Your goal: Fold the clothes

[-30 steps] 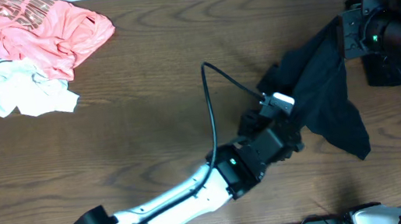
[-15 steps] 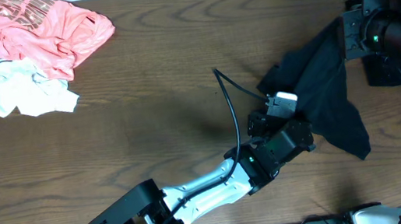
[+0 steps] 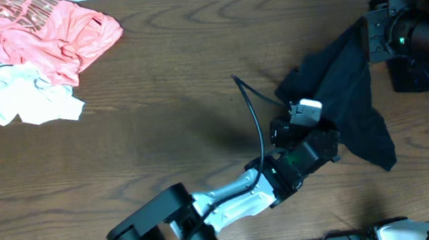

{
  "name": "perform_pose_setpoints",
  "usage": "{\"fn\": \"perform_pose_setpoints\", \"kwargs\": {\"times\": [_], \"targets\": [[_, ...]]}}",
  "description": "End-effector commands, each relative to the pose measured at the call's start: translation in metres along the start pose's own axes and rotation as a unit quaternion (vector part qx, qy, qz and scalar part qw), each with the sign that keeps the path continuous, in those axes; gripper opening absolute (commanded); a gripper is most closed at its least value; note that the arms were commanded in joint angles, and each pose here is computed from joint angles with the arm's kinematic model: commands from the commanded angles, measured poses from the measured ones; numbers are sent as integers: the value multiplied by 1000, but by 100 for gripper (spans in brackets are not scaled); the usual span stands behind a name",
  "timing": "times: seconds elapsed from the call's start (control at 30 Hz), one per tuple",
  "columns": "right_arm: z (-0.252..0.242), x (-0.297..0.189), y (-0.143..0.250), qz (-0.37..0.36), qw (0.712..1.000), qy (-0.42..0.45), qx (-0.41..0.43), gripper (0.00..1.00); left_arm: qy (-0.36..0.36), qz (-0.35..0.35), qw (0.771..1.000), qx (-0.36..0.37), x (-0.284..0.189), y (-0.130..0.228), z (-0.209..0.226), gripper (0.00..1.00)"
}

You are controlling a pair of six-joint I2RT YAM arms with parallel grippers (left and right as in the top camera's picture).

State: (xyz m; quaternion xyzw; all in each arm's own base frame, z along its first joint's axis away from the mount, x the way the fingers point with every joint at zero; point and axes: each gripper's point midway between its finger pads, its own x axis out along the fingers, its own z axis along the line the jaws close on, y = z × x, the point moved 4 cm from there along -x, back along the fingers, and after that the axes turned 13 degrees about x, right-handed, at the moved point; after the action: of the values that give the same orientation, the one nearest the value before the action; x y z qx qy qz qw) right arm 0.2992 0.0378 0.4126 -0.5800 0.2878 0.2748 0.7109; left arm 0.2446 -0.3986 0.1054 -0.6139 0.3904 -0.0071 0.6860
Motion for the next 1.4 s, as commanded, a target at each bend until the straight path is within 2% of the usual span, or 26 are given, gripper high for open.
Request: {"fn": "perform_pose_setpoints", "kwargs": {"times": [0.0, 0.17, 0.47, 0.67, 0.93, 1.0, 1.07, 1.1, 1.2, 1.33, 1.37], "targets": [[-2, -4, -5, -11, 1000, 3, -2, 1, 13, -2, 1000, 3, 5, 3, -6, 98], [-2, -4, -5, -12, 1000, 3, -2, 1, 73, -1, 996, 42, 3, 2, -24, 98], [-2, -4, -5, -11, 1000, 3, -2, 1, 73, -5, 992, 105, 10, 9, -25, 98], [-3, -4, -4, -9, 1000, 4, -2, 1, 4, -16, 992, 124, 18, 6, -2, 98], [-2, -4, -3, -6, 1000, 1, -3, 1, -38, -8, 994, 102, 39, 5, 40, 100], [-2, -4, -3, -6, 1000, 1, -3, 1, -45, -8, 994, 97, 42, 4, 47, 85], [-2, -4, -3, -7, 1000, 1, -3, 1, -50, -8, 994, 94, 43, 3, 53, 53], [-2, -4, -3, -7, 1000, 1, -3, 1, -51, -8, 994, 93, 44, 2, 54, 45], [-2, -4, -3, -7, 1000, 1, -3, 1, -52, -8, 994, 93, 44, 2, 55, 27], [-2, -4, -3, -7, 1000, 1, -3, 1, -53, -5, 994, 95, 44, 3, 55, 19], [-2, -4, -3, -7, 1000, 1, -3, 1, -53, -4, 994, 99, 44, 4, 55, 12]]}}
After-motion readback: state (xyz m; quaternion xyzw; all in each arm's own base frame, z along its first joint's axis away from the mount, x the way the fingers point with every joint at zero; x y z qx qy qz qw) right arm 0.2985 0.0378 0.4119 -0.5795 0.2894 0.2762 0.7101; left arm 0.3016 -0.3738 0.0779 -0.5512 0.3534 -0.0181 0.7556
